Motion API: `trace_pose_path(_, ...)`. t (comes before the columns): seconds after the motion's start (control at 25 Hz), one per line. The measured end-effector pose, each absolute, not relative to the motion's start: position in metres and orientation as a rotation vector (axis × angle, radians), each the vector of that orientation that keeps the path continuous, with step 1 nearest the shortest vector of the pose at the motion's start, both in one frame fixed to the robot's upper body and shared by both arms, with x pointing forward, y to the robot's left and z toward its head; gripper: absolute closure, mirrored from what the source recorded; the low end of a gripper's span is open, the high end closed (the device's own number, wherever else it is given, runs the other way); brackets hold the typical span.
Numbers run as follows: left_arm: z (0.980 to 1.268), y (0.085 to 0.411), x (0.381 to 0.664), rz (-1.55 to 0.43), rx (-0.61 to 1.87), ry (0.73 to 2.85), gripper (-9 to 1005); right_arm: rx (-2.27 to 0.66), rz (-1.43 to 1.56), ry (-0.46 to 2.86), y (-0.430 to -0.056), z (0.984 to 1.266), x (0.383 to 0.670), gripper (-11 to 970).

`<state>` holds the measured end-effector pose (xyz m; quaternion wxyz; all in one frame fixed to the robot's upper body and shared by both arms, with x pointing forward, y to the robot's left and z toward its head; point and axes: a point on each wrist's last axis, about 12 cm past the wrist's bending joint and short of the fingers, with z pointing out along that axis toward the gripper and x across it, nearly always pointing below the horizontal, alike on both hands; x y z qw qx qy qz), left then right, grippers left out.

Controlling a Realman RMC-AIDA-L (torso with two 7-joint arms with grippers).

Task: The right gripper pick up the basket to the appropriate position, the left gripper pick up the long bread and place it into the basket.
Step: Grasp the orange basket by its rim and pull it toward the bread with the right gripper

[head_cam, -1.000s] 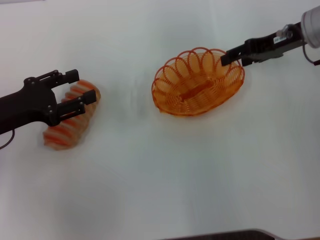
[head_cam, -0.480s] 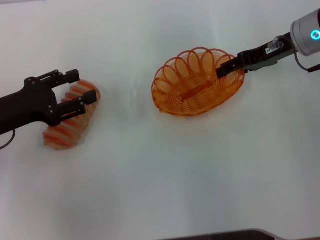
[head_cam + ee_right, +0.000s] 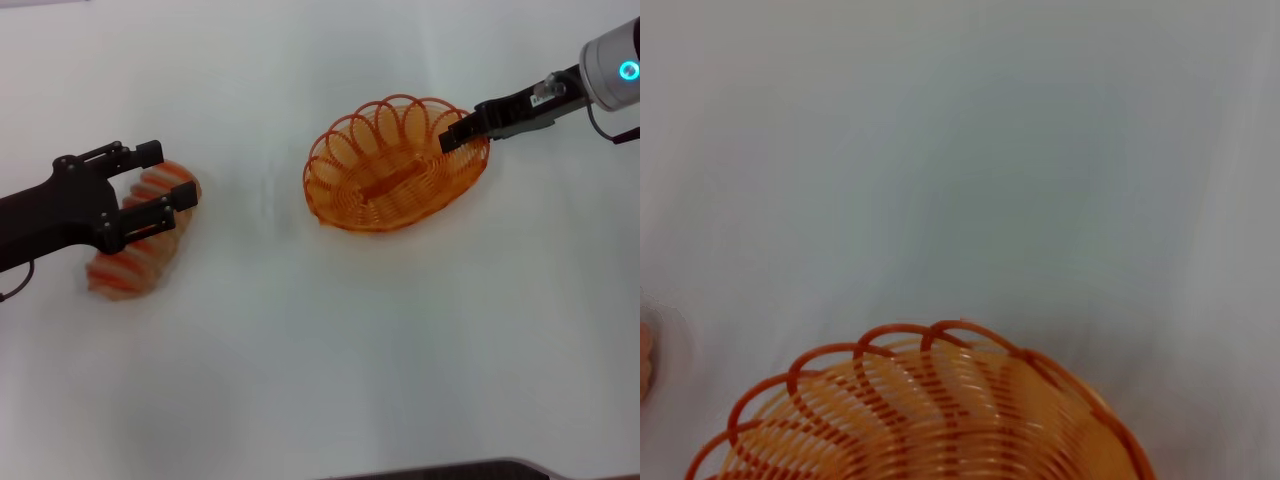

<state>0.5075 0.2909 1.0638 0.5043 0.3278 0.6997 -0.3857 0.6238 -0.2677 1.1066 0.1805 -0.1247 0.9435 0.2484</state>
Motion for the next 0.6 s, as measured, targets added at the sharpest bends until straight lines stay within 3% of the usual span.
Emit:
trace_pose_path(0.2,1.0636,0.2909,0.5076,-0.928,0.79,1.689,277,-0.348,0.702,2.655,-0.265,1.106,0.6248,431)
trace_pose_path(0.6,1.0632,0.2883,0.5114,-0.914,0.794,1.694,278,-0.384,0.695,2.644,-0.2585,1.1066,0.6264,813)
